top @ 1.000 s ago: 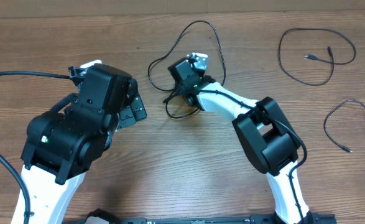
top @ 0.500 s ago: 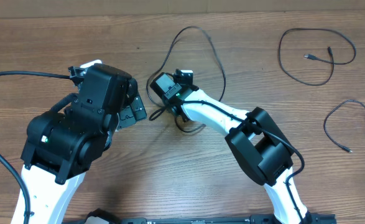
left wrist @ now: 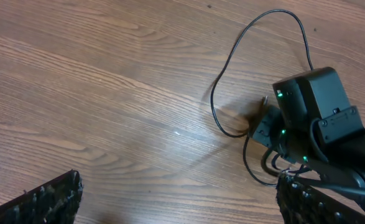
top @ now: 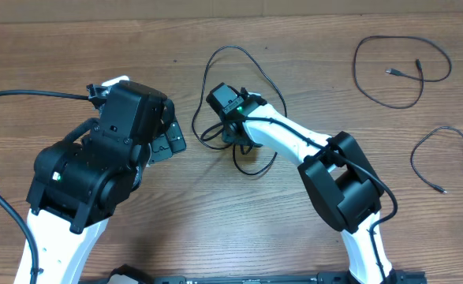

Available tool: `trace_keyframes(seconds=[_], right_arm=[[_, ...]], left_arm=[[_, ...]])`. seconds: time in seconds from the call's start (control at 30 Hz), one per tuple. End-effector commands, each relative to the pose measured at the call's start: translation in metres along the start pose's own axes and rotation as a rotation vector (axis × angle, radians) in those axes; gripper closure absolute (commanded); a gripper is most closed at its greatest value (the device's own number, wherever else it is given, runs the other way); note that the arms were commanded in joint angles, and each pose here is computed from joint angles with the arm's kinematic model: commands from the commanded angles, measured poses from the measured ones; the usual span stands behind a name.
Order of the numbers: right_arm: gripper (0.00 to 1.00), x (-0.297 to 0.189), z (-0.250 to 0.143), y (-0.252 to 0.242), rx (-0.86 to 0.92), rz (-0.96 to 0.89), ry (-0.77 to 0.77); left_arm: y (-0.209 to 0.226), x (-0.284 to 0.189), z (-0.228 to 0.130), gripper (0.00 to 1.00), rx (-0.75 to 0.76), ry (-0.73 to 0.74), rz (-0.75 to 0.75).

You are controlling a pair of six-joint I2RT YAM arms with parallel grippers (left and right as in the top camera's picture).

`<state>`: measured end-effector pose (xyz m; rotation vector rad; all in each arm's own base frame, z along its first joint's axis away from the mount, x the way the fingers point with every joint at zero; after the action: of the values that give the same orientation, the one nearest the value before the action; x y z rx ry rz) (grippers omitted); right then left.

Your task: Untangle cables

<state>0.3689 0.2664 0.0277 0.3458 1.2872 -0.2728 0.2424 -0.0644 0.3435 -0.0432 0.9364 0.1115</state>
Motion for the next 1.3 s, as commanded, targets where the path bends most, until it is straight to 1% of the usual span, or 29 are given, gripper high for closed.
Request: trace_keyframes(seconds=[0.0, 0.1, 0.17, 0.23, 0.27, 0.37, 0.47, 0.6, 0.67, 0.73, 0.83, 0.97, 1.13, 1.27], right_arm=[[0.53, 0.051, -0.070, -0.018, -0.021, -0.017, 0.306], [0.65, 0.052, -0.075, -0.016, -0.018, 0.005, 0.334], [0.78, 0.052, -0.073, -0.016, -0.019, 0.005, 0.322], [0.93, 0.054, -0.067, -0.016, -0.014, 0.002, 0.292], [0.96, 0.055, -0.063, -0.016, -0.010, 0.003, 0.279], [0.96, 0.059, -0.046, -0.022, 0.027, -0.001, 0.250], [0.96, 0.063, -0.021, -0.043, 0.092, -0.040, 0.233], [0.96, 0.069, 0.023, -0.099, 0.210, -0.160, 0.209], [0.96, 0.067, 0.045, -0.128, 0.212, -0.209, 0.203], [0.96, 0.061, 0.066, -0.152, 0.193, -0.240, 0.196], [0.96, 0.039, 0.105, -0.191, 0.272, -0.307, 0.139], [0.96, 0.005, 0.142, -0.223, 0.349, -0.268, 0.100], [0.96, -0.032, 0.154, -0.238, 0.287, -0.213, 0.091], [0.96, -0.051, 0.148, -0.237, 0.256, -0.209, 0.103]], left_arm=[[0.004, 0.000, 0.002, 0.01, -0.018, -0.011, 0.019], [0.004, 0.000, 0.002, 0.01, -0.018, -0.011, 0.019], [0.004, 0.000, 0.002, 0.01, -0.018, -0.011, 0.019], [0.004, 0.000, 0.002, 0.00, -0.018, -0.011, 0.019], [0.004, 0.000, 0.002, 0.00, -0.018, -0.011, 0.019], [0.004, 0.000, 0.002, 0.00, -0.018, -0.011, 0.019], [0.004, 0.000, 0.002, 0.01, -0.018, -0.011, 0.019], [0.004, 0.000, 0.002, 0.01, -0.017, -0.011, 0.019], [0.004, 0.000, 0.002, 0.00, -0.018, -0.011, 0.019], [0.004, 0.000, 0.002, 0.00, -0.018, -0.011, 0.019], [0.004, 0.000, 0.002, 0.01, -0.018, -0.011, 0.019], [0.004, 0.000, 0.002, 0.00, -0.018, -0.011, 0.019], [0.004, 0.000, 0.002, 0.00, -0.018, -0.011, 0.019], [0.004, 0.000, 0.002, 0.01, -0.018, -0.011, 0.019]])
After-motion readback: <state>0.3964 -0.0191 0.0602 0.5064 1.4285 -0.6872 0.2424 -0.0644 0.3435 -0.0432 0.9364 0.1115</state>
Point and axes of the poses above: each gripper's point midway between its finger pads, its own x axis out along the fingers, its own y axis along the line the jaws close on, z = x × y, the point moved 3 cm from there along -x, back along the fingers, and after that the axes turned 14 degrees about x, right-handed, at the moved point
